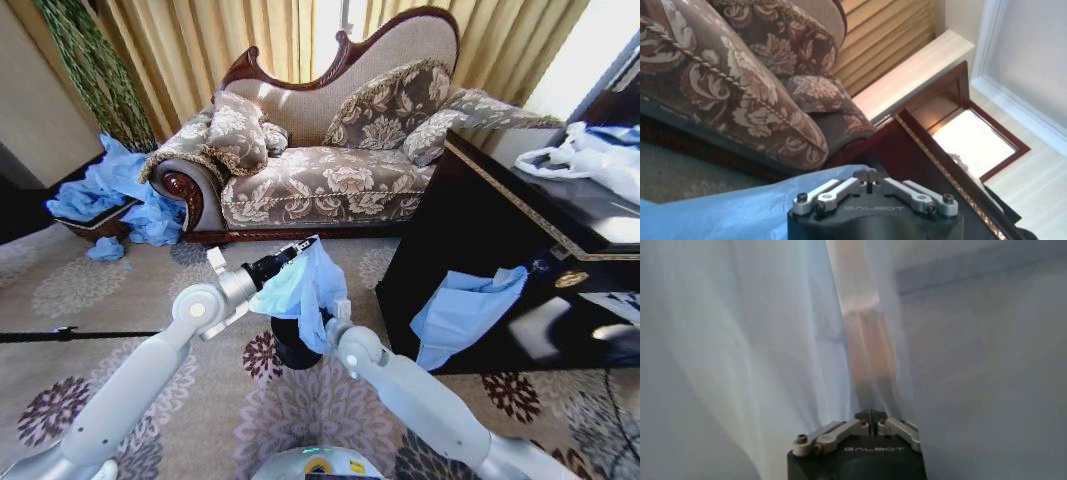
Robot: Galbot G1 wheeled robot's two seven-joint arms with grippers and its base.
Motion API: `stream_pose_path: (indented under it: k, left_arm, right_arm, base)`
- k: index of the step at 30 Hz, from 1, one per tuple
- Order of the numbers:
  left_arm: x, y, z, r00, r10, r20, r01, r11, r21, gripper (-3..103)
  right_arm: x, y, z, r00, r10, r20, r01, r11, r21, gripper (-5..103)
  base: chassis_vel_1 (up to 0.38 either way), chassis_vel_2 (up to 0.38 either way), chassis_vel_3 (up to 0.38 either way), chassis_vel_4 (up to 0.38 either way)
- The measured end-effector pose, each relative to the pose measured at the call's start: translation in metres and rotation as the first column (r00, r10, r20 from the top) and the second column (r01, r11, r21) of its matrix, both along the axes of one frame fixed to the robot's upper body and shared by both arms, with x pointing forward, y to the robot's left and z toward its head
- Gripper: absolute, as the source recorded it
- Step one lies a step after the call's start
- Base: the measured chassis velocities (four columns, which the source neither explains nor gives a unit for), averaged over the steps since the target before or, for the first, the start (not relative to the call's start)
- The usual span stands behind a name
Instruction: Place a garbage bag over the trash bin.
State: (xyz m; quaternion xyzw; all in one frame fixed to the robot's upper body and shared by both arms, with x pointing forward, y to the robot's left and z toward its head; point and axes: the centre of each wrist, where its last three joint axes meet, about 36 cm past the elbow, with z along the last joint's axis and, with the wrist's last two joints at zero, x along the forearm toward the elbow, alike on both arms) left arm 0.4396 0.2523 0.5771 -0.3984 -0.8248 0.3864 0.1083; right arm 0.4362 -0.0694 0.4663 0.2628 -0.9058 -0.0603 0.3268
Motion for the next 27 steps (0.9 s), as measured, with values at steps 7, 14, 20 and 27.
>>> stream_pose_path:
  k: [7,14,20,27]
  left_arm:
    - [-0.001,0.000,-0.002,1.000,0.011,0.003,-0.011,1.000,-0.012,0]
    - [-0.007,0.004,-0.007,0.999,0.035,-0.004,-0.035,0.999,-0.023,0]
    - [-0.013,0.007,-0.011,0.998,0.060,-0.012,-0.061,0.996,-0.067,0]
    - [-0.025,0.008,-0.025,0.994,0.102,-0.040,-0.106,0.985,-0.136,0]
  right_arm:
    - [0.011,0.003,0.003,0.993,-0.001,-0.122,-0.008,0.997,-0.077,0]
    - [0.033,0.018,0.010,0.979,-0.061,-0.196,0.037,0.992,-0.125,0]
    - [0.049,0.034,0.019,0.962,-0.082,-0.259,0.042,0.987,-0.158,0]
    - [0.057,0.047,0.025,0.952,-0.059,-0.300,0.002,0.983,-0.185,0]
  base:
    - [0.000,0.000,0.000,0.000]
    - [0.000,0.000,0.000,0.000]
    - [0.000,0.000,0.000,0.000]
    - [0.000,0.000,0.000,0.000]
